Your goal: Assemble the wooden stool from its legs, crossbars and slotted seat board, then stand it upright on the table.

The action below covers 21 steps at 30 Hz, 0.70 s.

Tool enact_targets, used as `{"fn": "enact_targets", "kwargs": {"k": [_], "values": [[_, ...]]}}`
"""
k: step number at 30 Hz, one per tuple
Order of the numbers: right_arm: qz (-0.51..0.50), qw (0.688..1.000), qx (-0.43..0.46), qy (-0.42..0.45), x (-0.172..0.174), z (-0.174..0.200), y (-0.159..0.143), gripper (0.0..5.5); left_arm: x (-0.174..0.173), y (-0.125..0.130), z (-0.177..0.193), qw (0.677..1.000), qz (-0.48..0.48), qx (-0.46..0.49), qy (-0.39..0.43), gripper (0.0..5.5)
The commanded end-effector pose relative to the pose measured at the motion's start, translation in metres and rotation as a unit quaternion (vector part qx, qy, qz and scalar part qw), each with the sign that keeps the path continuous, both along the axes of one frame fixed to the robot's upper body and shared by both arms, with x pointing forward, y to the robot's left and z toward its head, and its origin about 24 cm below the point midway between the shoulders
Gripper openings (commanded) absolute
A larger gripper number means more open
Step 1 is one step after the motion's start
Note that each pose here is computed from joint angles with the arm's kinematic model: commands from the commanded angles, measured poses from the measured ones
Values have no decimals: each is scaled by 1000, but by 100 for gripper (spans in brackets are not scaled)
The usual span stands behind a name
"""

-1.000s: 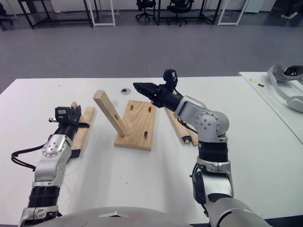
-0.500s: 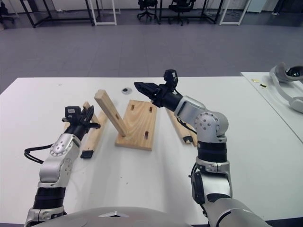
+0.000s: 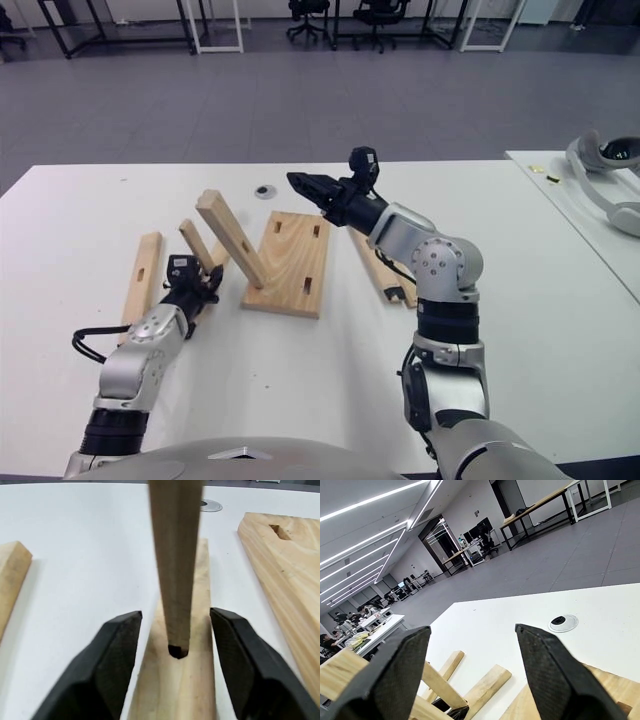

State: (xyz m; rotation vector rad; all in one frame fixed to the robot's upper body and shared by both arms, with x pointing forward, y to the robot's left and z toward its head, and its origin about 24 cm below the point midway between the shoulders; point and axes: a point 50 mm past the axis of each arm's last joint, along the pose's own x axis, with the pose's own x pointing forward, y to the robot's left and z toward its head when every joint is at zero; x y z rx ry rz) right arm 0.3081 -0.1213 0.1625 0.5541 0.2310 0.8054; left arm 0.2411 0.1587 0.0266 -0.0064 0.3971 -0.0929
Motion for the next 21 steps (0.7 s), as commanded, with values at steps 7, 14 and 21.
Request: {"fn": "enact_targets", "kwargs": {"k": [7, 14, 21], "values": [[-10, 1000, 7, 5, -3, -3, 1, 312, -11, 24, -8, 993, -30, 97, 58, 422], [-15, 1000, 10, 11, -5, -6, 4, 312, -34, 39, -24, 969, -134, -40, 205, 394], [-28, 999, 16, 17, -6, -7, 3, 312, -31, 59, -25, 954, -190, 24, 231, 273]]}}
